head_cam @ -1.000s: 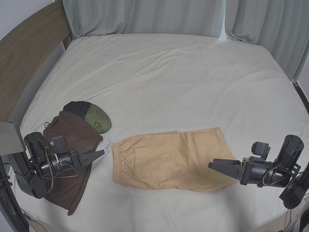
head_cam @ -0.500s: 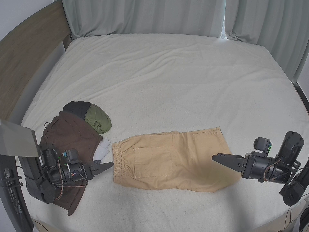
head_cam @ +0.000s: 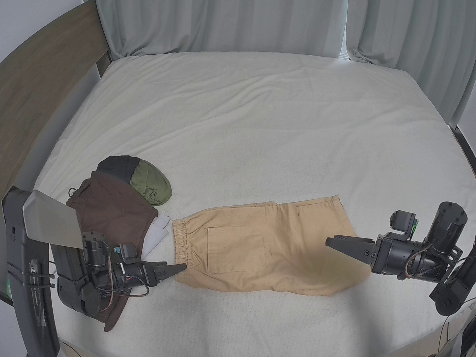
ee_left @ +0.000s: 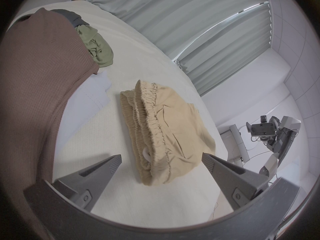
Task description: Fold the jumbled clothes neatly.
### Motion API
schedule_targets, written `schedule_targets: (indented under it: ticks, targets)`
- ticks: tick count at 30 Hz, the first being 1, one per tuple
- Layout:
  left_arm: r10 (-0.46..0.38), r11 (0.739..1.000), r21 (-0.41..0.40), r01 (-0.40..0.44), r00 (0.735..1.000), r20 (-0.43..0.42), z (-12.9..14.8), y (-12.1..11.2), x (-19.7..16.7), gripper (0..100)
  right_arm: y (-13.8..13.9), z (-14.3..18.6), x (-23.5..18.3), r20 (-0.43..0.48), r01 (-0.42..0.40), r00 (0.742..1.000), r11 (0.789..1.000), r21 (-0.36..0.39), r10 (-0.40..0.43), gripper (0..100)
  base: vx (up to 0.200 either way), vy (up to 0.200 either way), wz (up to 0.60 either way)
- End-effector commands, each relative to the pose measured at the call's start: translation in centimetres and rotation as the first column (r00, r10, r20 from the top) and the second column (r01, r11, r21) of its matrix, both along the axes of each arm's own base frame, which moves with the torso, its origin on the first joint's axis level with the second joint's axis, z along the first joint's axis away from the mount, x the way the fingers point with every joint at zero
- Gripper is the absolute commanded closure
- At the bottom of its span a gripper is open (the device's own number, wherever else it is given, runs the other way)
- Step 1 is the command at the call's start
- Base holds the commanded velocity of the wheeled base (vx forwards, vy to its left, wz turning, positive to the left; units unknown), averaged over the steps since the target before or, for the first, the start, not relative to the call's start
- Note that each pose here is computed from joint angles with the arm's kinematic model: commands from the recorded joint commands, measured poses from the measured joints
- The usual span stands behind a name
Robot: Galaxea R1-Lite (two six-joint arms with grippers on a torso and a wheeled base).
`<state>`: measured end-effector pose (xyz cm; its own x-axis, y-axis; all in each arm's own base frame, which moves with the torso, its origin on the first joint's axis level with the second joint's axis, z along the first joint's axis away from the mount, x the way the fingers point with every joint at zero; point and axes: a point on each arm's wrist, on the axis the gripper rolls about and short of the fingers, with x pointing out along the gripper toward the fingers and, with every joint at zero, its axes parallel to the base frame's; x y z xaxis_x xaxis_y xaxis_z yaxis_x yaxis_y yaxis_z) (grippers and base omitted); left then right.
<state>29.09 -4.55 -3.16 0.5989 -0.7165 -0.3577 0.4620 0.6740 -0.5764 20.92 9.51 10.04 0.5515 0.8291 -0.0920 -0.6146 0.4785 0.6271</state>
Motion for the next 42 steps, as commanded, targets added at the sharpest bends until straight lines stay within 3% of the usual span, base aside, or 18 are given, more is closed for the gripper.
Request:
schedule_targets:
  ticks: [1,12,33,42]
  targets:
    - [0.016,1.0,0.02,-0.015,1.0,-0.019,-1.8,-0.7,0.9,0,0.0,-0.1,0.1,-0.002,-0.001,1.0,1.0,-0.001,0.001,0,0.0,0.0,0.0]
    - [0.011,1.0,0.02,-0.01,0.998,-0.057,-2.8,-2.2,0.9,0,0.1,-0.1,0.0,-0.004,-0.004,1.0,1.0,-0.002,0.004,0,0.0,0.0,0.0]
    - [0.032,0.99,-0.133,-0.053,0.988,-0.154,-2.5,-4.4,2.7,0,0.3,-0.1,-0.1,-0.004,-0.012,1.0,1.0,-0.003,0.012,0,0.0,0.0,0.0]
    - [0.03,0.988,-0.143,-0.052,0.988,-0.152,-2.4,-4.7,2.9,0,0.3,-0.3,0.0,-0.011,-0.012,1.0,1.0,-0.006,0.012,0,0.0,0.0,0.0]
